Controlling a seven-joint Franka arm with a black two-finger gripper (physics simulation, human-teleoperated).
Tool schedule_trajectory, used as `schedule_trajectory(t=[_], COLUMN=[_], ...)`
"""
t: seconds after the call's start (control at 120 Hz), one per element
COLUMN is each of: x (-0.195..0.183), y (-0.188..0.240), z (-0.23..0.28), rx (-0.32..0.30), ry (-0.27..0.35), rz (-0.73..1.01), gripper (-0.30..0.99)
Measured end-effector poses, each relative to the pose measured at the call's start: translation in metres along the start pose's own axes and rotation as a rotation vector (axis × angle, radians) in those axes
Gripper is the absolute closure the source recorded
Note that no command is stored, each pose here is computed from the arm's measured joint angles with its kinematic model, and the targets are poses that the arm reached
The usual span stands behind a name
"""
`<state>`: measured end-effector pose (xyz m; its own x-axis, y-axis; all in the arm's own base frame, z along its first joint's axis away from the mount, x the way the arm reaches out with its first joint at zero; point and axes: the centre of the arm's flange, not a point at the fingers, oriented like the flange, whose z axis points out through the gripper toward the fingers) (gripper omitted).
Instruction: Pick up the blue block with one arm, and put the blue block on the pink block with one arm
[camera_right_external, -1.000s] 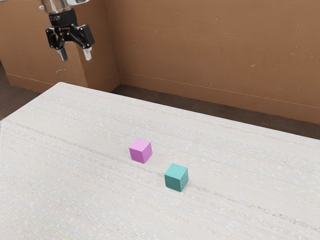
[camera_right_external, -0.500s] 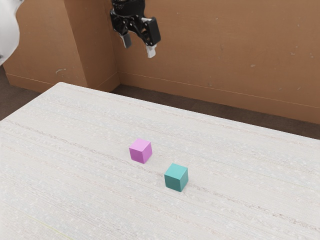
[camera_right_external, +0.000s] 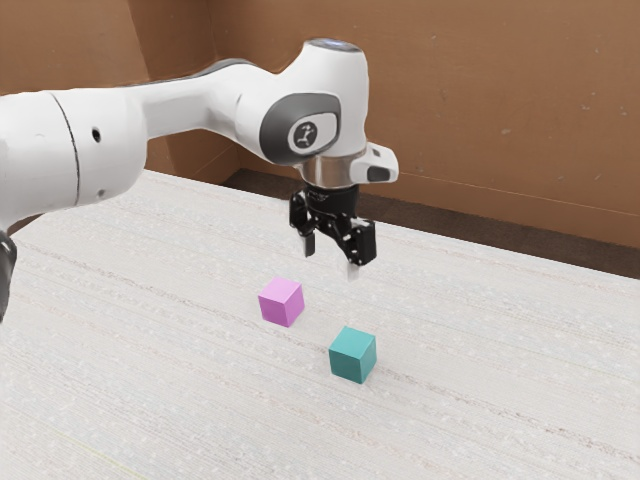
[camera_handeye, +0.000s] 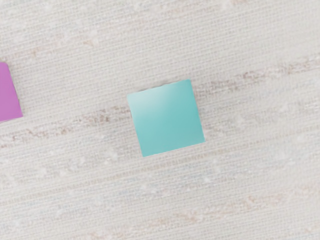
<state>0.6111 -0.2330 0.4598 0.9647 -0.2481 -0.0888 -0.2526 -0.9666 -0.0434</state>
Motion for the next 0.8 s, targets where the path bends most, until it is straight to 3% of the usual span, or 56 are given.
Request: schedule_trajectory(t=[0.208,0.417,0.567,0.8], x=[0.016,0.019,0.006,-0.001], y=[-0.003,-0.003,-0.001,0.0], z=[0.064,0.094,0.119,0.13], rx=[-0.03,-0.047,-0.056,-0.119], ry=[0.069,0.157,0.161,0.19], rz=[-0.017,0.026,0.054,0.014], gripper=[0.0,0.0,0.0,0.0])
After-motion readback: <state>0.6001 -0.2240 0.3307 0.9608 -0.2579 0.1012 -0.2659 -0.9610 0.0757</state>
